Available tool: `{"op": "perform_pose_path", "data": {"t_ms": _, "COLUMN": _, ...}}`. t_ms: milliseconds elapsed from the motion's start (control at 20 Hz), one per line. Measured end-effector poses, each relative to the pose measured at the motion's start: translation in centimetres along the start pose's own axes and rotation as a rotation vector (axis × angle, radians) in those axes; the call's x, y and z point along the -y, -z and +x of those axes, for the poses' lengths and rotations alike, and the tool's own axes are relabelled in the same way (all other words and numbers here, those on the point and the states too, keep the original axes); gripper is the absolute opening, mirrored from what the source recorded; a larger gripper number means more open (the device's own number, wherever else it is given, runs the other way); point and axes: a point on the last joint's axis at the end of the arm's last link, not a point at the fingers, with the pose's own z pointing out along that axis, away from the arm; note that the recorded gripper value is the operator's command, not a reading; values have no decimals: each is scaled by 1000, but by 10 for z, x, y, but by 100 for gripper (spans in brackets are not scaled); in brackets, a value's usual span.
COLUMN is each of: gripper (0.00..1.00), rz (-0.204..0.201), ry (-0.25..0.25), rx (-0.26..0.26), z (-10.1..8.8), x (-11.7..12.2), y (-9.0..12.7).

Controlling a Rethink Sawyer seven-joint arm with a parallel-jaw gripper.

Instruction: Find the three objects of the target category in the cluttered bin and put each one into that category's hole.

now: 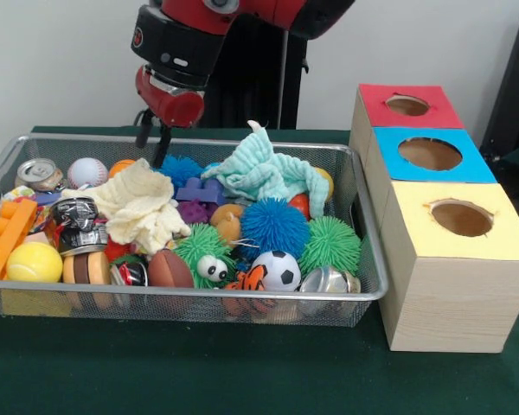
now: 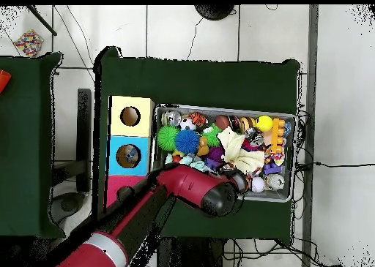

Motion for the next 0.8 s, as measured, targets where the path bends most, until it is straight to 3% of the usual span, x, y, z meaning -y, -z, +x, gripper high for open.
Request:
{"op": "perform_pose_path", "data": {"t_ms": 250, "gripper": 100, "rz": 12, "ry": -39, "rx": 62, "z": -15, "x": -9, "y": -3}}
{"op": "perform_pose_path", "data": {"t_ms": 400, "gripper": 100, "rz": 15, "ry": -35, "rx": 67, "z": -20, "x": -8, "y": 1}}
{"op": "perform_pose_path", "data": {"t_ms": 800, "gripper": 100, "rz": 46, "ry": 30, "rx": 64, "z": -45, "x": 10, "y": 26}}
